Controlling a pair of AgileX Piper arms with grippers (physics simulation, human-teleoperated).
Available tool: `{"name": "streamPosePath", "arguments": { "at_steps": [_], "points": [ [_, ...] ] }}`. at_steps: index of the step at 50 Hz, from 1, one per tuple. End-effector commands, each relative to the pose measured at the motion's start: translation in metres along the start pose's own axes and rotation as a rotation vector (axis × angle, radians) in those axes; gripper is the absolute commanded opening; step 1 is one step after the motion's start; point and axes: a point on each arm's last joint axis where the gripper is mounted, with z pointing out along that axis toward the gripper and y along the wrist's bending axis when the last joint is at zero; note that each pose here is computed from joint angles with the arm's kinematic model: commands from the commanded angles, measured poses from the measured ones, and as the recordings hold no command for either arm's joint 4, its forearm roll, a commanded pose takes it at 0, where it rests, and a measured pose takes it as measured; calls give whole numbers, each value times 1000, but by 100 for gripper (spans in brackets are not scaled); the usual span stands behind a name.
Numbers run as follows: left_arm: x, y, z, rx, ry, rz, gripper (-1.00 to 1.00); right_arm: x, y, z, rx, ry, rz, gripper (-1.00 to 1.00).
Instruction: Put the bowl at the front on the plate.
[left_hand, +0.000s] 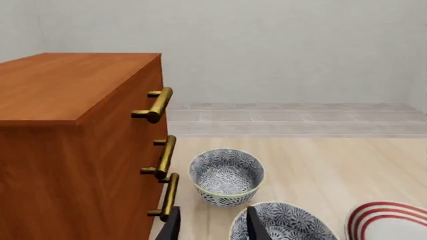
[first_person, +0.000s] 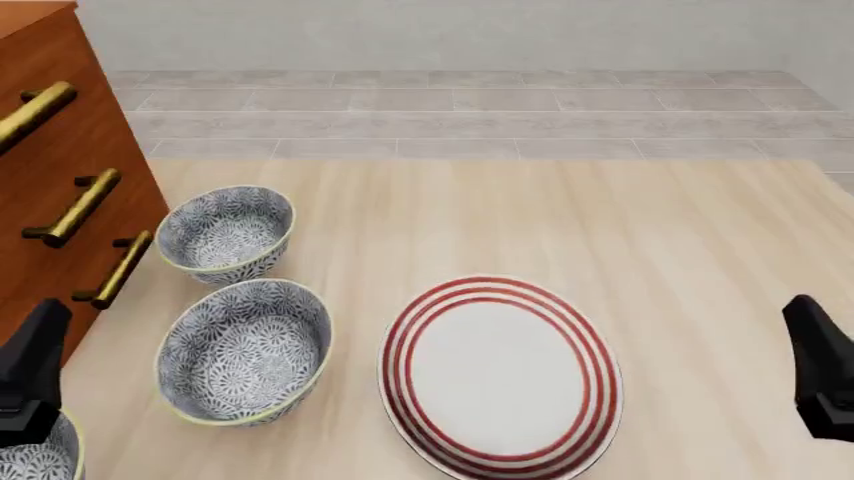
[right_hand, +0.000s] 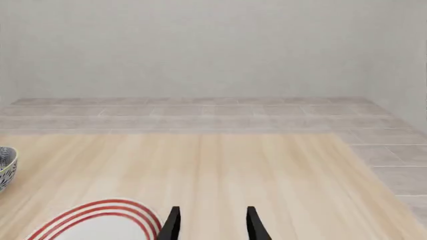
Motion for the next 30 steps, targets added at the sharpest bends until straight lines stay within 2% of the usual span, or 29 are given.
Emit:
{"name": "streamPosePath", "arguments": {
  "at_steps": [1, 14, 21, 30],
  "points": [
    [0, 0, 0, 4, 3, -24, 100, 1, 0, -2, -7, -24, -10, 100],
    [-2, -1, 0, 11, 0, -28, 100, 3, 0, -1, -8, -23, -7, 100],
    [-15, -1, -2, 22, -8, -26, 100, 3, 0, -1, -9, -22, -11, 100],
    [-19, -1, -2, 24, -2, -15, 100, 3, 0, -1, -8, -22, -12, 100]
  ]
}}
